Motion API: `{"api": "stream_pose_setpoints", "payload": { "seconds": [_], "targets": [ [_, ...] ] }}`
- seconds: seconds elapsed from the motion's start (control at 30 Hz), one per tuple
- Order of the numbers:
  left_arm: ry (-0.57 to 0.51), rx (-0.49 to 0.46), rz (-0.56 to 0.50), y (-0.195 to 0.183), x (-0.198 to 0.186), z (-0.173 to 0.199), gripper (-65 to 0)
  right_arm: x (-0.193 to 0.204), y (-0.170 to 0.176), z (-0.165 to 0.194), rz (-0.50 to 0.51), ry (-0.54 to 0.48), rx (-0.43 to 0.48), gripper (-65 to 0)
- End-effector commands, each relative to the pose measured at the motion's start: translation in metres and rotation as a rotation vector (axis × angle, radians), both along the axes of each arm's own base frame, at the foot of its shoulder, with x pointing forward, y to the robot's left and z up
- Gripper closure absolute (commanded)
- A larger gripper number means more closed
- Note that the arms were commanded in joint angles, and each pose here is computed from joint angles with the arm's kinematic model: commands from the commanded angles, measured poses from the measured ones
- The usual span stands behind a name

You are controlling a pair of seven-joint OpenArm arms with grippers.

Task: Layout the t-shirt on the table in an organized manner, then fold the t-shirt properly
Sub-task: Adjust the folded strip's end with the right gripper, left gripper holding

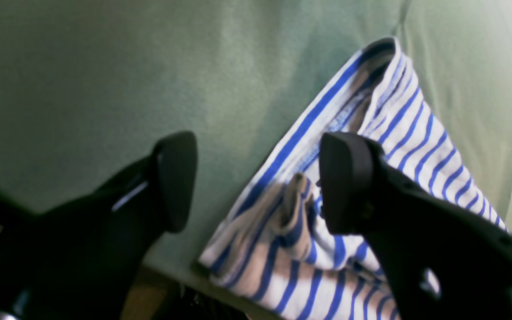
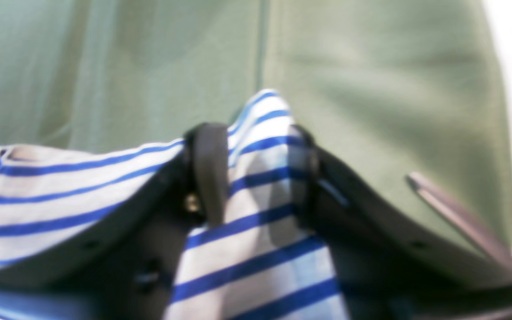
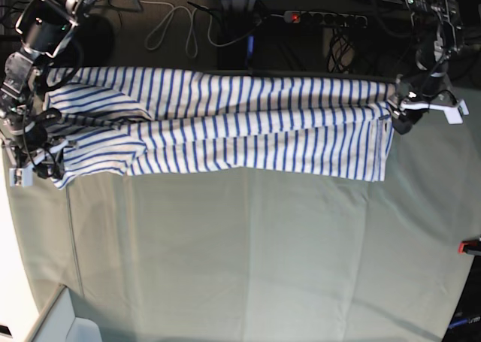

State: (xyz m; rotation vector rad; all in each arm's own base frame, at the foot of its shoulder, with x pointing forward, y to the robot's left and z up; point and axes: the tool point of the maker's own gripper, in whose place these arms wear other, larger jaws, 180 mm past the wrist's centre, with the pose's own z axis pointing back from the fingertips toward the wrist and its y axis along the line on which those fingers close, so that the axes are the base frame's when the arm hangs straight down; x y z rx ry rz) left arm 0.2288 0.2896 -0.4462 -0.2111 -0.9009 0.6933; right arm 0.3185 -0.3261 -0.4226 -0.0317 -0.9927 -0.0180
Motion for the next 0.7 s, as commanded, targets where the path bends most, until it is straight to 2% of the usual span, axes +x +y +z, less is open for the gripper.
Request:
{"api": "stream_pose_setpoints", "payload": {
  "seconds": [0.0, 0.13, 0.33, 0.5, 0.67],
  "targets": [
    [-0.034, 0.022, -0.003, 0.006, 0.005, 0.01, -41.8, 0.017, -0.009, 0.024, -0.006, -0.078, -0.015, -29.3],
    [-0.034, 0.022, -0.003, 0.006, 0.006, 0.01, -41.8, 0.022, -0.008, 0.028, -0.001, -0.086, -0.018, -41.0],
    [-0.035, 0.021, -0.002, 0.006, 0.006, 0.01, -41.8, 0.027, -0.008, 0.018, 0.018, -0.058, -0.003, -41.3],
    [-0.035, 0.021, -0.002, 0.006, 0.006, 0.01, -41.8, 0.021, -0.01, 0.001, 0.006, -0.015, 0.033, -33.5],
    [-0.035, 0.023, -0.003, 0.006, 0.006, 0.01, -41.8, 0.021, -0.01, 0.001, 0.008, -0.014, 0.031, -18.2]
  ]
}}
